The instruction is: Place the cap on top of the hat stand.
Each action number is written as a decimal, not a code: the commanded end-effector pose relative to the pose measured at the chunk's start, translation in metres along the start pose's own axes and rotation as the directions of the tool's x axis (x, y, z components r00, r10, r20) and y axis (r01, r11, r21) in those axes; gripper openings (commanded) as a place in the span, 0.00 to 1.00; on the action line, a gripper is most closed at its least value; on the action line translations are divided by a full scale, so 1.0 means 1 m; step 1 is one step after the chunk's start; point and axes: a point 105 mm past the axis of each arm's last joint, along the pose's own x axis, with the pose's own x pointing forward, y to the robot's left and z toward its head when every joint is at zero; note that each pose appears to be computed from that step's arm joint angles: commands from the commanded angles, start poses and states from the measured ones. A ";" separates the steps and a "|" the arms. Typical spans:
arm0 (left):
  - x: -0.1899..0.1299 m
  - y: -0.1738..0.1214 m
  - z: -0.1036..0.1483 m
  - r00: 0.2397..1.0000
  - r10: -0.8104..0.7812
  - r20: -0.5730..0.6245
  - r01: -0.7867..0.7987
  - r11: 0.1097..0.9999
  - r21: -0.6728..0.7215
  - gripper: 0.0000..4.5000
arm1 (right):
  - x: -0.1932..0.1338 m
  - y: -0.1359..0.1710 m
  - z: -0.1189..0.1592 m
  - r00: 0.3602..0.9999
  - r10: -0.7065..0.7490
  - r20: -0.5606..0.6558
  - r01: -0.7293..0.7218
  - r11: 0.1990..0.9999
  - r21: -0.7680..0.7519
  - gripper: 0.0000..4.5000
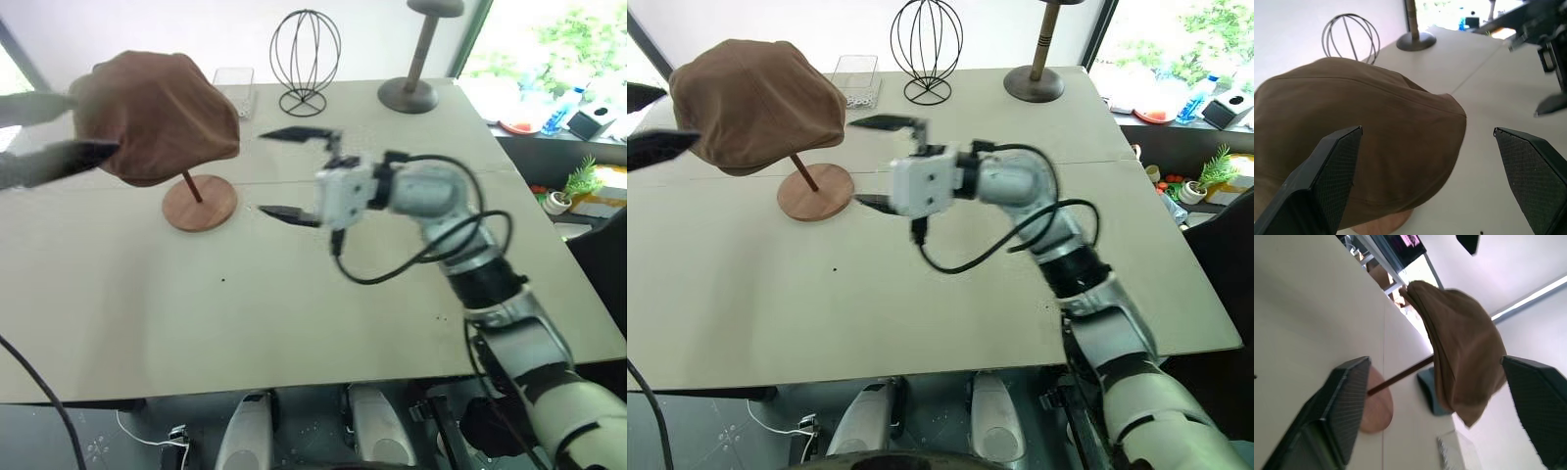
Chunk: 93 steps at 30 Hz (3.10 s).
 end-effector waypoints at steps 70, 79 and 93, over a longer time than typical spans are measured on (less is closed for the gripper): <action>-0.018 -0.014 -0.005 0.860 0.230 0.455 -0.500 0.208 0.841 0.02 | -0.095 -0.060 0.064 0.991 0.071 0.112 -0.131 0.628 0.767 1.00; -0.003 -0.002 -0.036 0.930 0.072 0.360 -0.367 0.215 0.905 0.02 | -0.092 -0.065 0.070 0.983 0.111 0.147 -0.184 0.625 0.758 1.00; -0.005 0.025 -0.066 0.949 0.123 0.291 -0.313 0.241 0.918 0.02 | -0.093 -0.066 0.069 0.983 0.144 0.114 -0.179 0.627 0.758 1.00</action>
